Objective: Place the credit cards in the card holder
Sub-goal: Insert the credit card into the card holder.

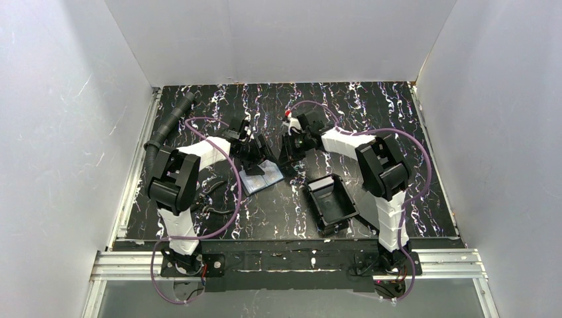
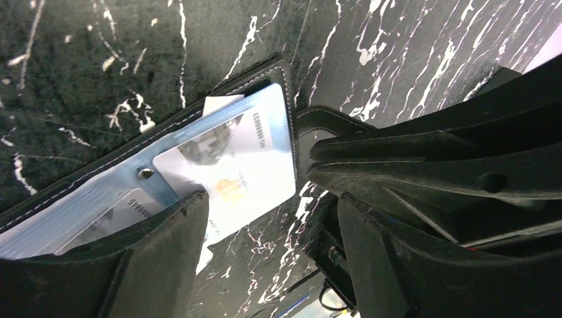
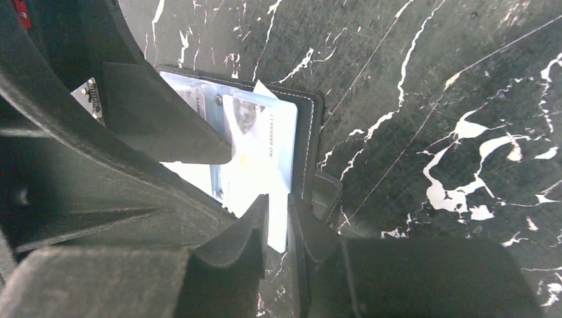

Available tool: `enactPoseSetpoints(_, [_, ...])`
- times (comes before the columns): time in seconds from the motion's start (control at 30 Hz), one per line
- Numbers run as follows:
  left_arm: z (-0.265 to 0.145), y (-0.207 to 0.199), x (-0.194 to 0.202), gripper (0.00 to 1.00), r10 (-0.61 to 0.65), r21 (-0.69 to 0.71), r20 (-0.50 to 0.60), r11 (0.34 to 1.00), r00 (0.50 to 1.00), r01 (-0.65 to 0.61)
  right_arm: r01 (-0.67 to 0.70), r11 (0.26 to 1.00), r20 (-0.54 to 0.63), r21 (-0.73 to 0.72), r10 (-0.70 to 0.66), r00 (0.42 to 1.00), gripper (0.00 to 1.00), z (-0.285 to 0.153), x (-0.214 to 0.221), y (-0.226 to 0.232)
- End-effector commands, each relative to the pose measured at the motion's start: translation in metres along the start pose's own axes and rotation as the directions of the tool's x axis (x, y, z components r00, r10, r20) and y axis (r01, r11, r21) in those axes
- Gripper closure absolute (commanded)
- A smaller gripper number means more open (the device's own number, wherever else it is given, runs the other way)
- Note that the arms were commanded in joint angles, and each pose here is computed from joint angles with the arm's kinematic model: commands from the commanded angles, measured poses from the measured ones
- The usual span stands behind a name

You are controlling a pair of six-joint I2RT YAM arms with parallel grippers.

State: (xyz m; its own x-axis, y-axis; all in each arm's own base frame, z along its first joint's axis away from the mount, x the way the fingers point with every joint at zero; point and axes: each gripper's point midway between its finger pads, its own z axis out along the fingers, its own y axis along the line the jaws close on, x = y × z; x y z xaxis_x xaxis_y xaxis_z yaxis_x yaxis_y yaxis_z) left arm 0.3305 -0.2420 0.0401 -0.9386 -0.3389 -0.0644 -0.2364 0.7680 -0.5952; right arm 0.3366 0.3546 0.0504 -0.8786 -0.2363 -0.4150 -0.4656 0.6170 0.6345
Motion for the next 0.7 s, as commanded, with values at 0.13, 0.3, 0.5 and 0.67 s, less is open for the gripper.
enactPoseSetpoints(0.13, [0.011, 0.012, 0.005, 0.3, -0.01, -0.02, 0.004, 1.0, 1.0, 0.011, -0.064, 0.99, 0.059, -0.123, 0.072, 0.996, 0.7, -0.018, -0.009, 0.019])
enactPoseSetpoints(0.3, [-0.015, 0.005, 0.005, 0.23, 0.049, -0.026, 0.047, 0.999, 0.998, -0.048, -0.061, 0.991, 0.049, -0.122, 0.067, 0.997, 0.7, -0.017, -0.005, 0.018])
enactPoseSetpoints(0.5, [-0.034, -0.001, 0.004, 0.2, 0.088, -0.061, 0.04, 0.994, 0.995, -0.086, -0.021, 0.994, 0.056, -0.112, 0.028, 0.998, 0.7, -0.018, -0.007, 0.024])
enactPoseSetpoints(0.67, [-0.024, 0.005, 0.007, 0.21, 0.061, -0.084, 0.003, 0.995, 0.998, -0.061, -0.006, 0.991, 0.054, -0.135, 0.014, 0.998, 0.7, -0.015, -0.008, 0.035])
